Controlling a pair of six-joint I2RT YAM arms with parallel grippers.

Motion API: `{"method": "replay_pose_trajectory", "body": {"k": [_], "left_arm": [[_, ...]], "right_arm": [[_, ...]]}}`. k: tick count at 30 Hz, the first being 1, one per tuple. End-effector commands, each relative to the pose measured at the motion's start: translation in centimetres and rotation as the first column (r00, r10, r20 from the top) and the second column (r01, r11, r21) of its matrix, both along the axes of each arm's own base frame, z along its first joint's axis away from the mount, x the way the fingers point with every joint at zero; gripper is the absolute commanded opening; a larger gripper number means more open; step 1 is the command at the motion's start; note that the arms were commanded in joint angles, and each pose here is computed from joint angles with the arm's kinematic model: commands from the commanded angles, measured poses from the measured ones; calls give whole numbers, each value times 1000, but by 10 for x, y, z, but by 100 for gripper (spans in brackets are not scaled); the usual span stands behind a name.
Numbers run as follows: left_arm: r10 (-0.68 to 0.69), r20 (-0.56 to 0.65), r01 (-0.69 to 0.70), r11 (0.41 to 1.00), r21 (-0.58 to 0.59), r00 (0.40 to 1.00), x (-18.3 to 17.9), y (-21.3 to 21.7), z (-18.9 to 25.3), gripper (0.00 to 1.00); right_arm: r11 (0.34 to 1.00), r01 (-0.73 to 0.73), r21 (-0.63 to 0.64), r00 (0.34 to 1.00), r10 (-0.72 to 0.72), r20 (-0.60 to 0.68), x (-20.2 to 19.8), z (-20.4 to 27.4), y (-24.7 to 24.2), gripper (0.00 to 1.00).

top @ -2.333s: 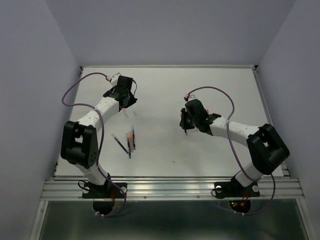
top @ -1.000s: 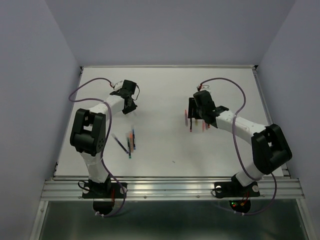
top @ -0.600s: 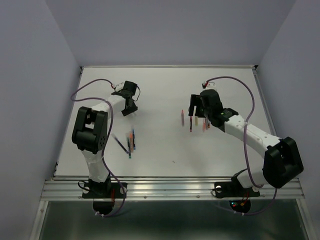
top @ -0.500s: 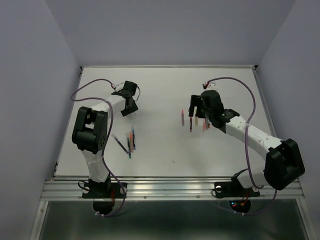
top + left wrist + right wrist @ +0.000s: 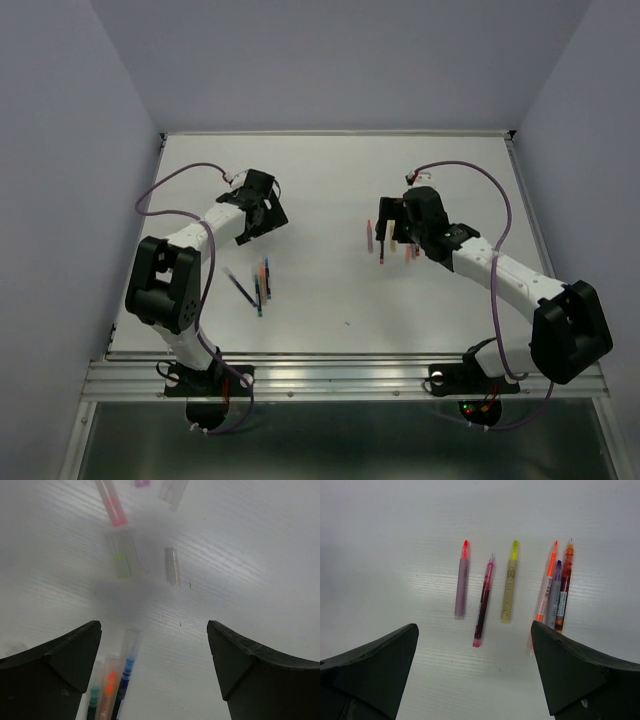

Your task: Open the pen caps

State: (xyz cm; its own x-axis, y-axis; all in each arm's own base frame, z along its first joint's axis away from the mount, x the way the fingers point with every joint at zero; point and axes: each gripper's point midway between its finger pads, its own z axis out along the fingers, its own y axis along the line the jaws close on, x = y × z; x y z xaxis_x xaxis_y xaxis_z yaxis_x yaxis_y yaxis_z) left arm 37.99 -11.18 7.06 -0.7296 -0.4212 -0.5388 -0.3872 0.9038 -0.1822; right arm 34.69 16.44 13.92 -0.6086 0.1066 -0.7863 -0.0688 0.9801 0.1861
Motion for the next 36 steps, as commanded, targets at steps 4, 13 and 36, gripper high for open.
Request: {"method": "replay_pose_trajectory", "body": {"k": [4, 13, 36], "left_arm": [[-25, -93, 29, 999, 41, 995, -37, -11, -18, 99], [-16, -110, 22, 998, 61, 994, -35, -11, -27, 86], [-29, -173, 40, 997, 62, 984, -52, -8, -57, 58]], "right_arm": [[1000, -11, 7, 1000, 10, 26, -1, 6, -1, 100], [1000, 8, -27, 1000, -8, 13, -2, -3, -8, 100], [997, 42, -71, 999, -42, 3, 3, -12, -15, 100]]}}
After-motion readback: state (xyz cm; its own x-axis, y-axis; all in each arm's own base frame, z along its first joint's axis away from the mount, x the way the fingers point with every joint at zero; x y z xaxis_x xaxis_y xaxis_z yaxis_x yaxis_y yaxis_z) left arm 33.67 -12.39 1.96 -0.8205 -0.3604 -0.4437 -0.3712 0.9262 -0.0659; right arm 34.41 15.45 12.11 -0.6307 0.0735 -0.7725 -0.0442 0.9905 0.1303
